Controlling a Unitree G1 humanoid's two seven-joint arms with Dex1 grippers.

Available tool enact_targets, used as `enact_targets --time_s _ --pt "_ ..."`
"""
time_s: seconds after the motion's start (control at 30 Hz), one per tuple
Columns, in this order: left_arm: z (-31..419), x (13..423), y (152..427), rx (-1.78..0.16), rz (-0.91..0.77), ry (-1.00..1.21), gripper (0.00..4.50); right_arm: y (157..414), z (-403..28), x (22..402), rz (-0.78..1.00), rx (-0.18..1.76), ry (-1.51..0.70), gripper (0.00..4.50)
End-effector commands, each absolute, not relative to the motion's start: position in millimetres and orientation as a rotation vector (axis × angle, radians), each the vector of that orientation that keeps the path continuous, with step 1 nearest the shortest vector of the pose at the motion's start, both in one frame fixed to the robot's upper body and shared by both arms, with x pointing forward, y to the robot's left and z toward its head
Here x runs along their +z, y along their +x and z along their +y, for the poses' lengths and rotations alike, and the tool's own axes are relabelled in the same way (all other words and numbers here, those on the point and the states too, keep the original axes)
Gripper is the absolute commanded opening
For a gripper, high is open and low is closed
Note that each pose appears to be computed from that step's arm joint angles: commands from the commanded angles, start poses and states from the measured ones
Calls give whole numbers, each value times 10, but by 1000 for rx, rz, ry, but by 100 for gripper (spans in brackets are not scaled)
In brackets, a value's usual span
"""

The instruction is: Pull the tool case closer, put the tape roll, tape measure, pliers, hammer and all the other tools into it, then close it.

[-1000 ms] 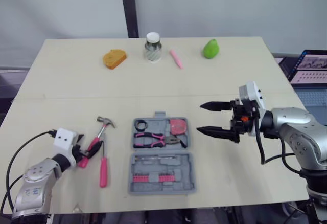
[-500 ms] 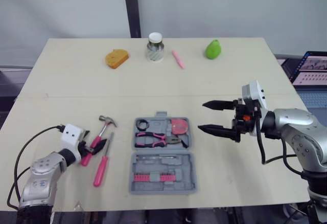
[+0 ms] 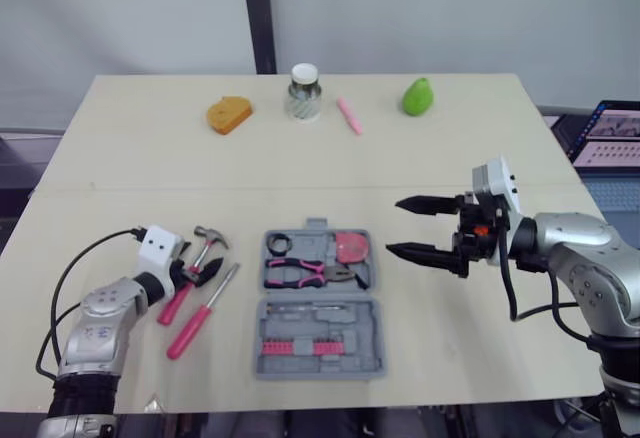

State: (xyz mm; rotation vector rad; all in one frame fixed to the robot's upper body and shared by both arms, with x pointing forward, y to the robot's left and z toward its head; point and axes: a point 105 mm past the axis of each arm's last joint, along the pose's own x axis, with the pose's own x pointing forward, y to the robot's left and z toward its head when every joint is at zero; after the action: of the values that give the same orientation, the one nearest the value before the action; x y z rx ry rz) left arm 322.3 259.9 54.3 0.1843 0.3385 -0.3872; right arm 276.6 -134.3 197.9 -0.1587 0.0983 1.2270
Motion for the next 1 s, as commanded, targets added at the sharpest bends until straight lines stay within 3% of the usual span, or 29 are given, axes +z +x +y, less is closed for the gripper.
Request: enact_targets --time_s 0.03,0.33,0.43,0.53,0.6,0.67,0.7,1.0 --pt "2593 473 3227 -381 366 179 447 2721 -1328 2074 50 1230 -182 450" --pt "2617 472 3210 -378 371 172 447 2715 -1338 2061 52 1224 -178 450" --pt "2606 449 3213 -379 382 171 376 2722 -1338 2061 51 1223 -178 450" --pt "2591 437 3217 -379 385 170 239 2723 -1338 2058 51 1223 -178 450" --pt "2581 429 3225 -376 387 164 120 2724 -1340 2057 51 1222 -178 450" --pt "2575 418 3229 -377 391 165 28 2725 -1341 2056 52 1222 -178 450" --pt "2575 414 3229 -378 392 165 3 2724 -1340 2055 52 1222 -178 450" --pt "2576 463 3225 -403 359 176 3 2690 -1323 2039 56 1240 -177 450"
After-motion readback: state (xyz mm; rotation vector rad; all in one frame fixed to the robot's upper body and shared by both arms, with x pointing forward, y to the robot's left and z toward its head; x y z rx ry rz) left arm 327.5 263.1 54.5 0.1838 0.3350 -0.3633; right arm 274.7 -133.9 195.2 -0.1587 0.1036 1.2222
